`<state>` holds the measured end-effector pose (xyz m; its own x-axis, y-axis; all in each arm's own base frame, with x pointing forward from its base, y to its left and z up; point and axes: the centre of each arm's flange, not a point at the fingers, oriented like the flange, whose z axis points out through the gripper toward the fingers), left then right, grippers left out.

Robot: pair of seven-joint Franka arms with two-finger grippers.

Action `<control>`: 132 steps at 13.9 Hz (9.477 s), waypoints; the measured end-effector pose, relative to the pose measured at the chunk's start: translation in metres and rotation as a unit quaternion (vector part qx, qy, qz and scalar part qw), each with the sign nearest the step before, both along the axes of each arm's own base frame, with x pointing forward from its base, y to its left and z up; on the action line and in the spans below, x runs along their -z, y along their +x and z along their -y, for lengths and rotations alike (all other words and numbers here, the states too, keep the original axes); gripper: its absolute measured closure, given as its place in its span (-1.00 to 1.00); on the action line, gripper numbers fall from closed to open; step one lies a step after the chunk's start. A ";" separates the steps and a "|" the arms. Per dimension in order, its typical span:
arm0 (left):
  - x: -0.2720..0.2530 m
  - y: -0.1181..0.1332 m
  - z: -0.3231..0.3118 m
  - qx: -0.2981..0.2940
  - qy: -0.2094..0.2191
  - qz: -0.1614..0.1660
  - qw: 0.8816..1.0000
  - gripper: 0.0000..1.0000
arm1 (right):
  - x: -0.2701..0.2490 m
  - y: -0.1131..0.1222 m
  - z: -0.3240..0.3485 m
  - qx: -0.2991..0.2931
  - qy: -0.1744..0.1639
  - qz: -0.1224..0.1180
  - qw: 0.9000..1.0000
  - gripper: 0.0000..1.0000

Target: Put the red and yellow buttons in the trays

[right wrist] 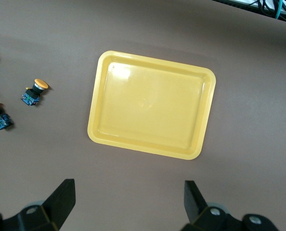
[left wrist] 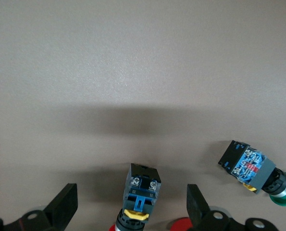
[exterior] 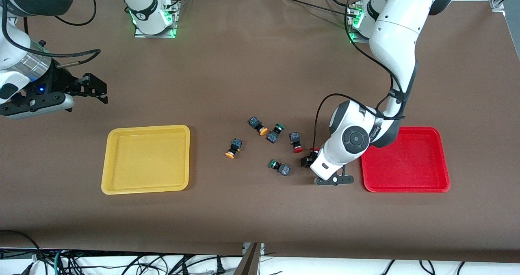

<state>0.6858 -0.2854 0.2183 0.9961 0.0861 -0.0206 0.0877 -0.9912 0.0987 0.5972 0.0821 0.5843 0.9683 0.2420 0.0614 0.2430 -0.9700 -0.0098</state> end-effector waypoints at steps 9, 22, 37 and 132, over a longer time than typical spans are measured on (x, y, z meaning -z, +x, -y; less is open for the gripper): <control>0.028 -0.012 0.018 0.032 0.027 -0.005 0.999 -0.28 | 0.141 0.041 -0.025 -0.012 -0.015 -0.096 0.995 -1.00; -0.082 0.036 -0.199 0.036 0.040 -0.038 0.998 0.33 | 0.305 0.049 -0.251 0.211 0.091 -0.028 0.973 -1.00; 0.025 -0.034 -0.441 0.064 -0.001 -0.066 0.996 0.33 | 0.410 0.032 -0.311 0.274 0.091 -0.017 0.957 0.21; -0.355 -0.109 -0.268 0.023 0.041 -0.069 0.997 -1.00 | 0.020 -0.009 0.020 0.088 -0.019 -0.027 0.996 -1.00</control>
<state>0.5765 -0.0179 0.5729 0.9872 0.0475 -0.1524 0.0493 -0.9988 0.0081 0.5884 0.0617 0.5647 0.9976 0.0695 0.0029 0.0694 -0.9974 0.0186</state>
